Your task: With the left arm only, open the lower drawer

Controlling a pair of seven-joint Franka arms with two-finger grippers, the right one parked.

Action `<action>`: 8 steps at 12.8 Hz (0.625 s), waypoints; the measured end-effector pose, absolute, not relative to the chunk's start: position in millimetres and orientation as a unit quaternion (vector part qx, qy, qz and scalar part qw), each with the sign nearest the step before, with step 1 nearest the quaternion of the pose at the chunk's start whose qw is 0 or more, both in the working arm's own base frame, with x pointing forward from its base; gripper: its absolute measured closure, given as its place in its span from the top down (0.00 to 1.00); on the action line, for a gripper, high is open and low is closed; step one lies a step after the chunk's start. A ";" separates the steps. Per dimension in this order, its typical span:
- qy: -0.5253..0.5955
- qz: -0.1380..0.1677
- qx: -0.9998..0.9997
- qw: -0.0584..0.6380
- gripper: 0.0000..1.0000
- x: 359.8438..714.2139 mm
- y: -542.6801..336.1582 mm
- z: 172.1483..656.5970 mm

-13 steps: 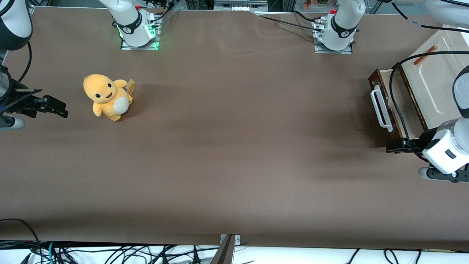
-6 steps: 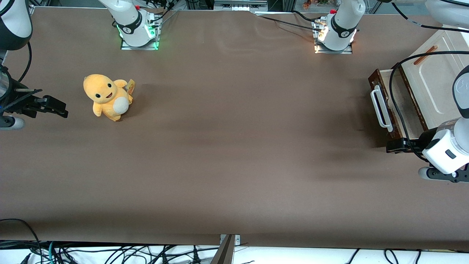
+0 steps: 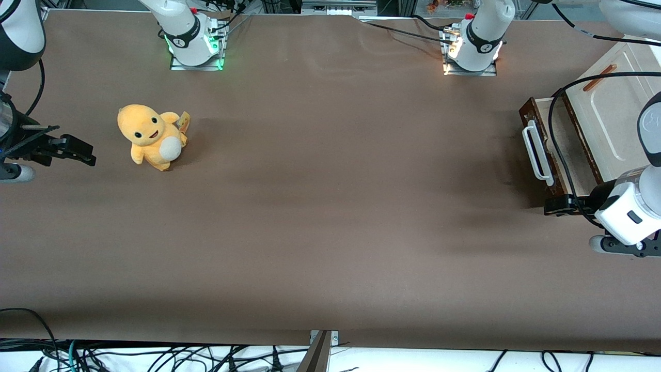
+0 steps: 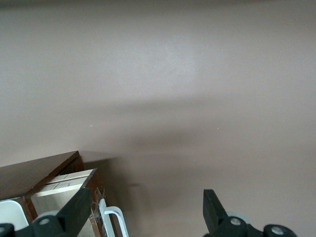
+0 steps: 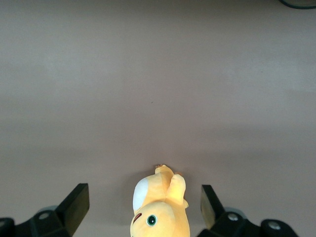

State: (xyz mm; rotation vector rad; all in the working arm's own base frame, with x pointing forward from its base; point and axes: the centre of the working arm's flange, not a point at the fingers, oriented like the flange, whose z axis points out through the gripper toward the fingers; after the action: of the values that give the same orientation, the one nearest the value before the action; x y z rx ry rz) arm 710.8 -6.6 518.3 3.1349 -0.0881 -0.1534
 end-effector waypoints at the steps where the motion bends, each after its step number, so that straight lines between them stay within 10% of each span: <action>1: -0.028 -0.049 0.998 0.001 1.00 710.8 -6.4 518.3; 8: -0.026 -0.064 0.998 0.001 1.00 707.4 -4.4 515.7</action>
State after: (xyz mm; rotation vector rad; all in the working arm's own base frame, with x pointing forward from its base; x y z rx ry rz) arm 707.4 -4.4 515.7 3.1321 -0.0817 -0.2005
